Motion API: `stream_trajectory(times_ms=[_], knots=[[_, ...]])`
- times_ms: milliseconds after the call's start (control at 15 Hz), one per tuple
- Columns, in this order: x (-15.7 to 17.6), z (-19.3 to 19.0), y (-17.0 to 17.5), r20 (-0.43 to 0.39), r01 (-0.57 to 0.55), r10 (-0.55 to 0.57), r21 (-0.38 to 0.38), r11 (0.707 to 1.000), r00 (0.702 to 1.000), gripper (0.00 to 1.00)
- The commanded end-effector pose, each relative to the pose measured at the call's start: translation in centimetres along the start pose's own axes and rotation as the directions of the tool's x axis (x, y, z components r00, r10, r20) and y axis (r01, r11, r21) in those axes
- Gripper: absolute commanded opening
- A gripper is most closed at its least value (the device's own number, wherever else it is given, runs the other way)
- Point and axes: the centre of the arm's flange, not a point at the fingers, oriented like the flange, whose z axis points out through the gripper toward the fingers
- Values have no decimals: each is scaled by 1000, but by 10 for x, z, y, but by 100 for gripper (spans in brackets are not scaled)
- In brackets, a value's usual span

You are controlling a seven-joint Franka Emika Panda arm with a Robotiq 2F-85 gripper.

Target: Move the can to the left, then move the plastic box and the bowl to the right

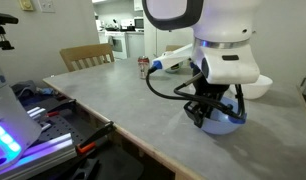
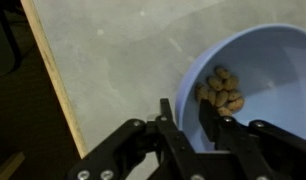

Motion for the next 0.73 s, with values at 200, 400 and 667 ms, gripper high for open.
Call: stream_trajectory(times_ms=[200,400,667], knots=[[-9,-48,-21,-17,65,-64,72,995,998,87],[-24,-75,-30,54,161,-165,77,984,985,100],[-53,-102,-33,197,329,-336,71,942,921,100]])
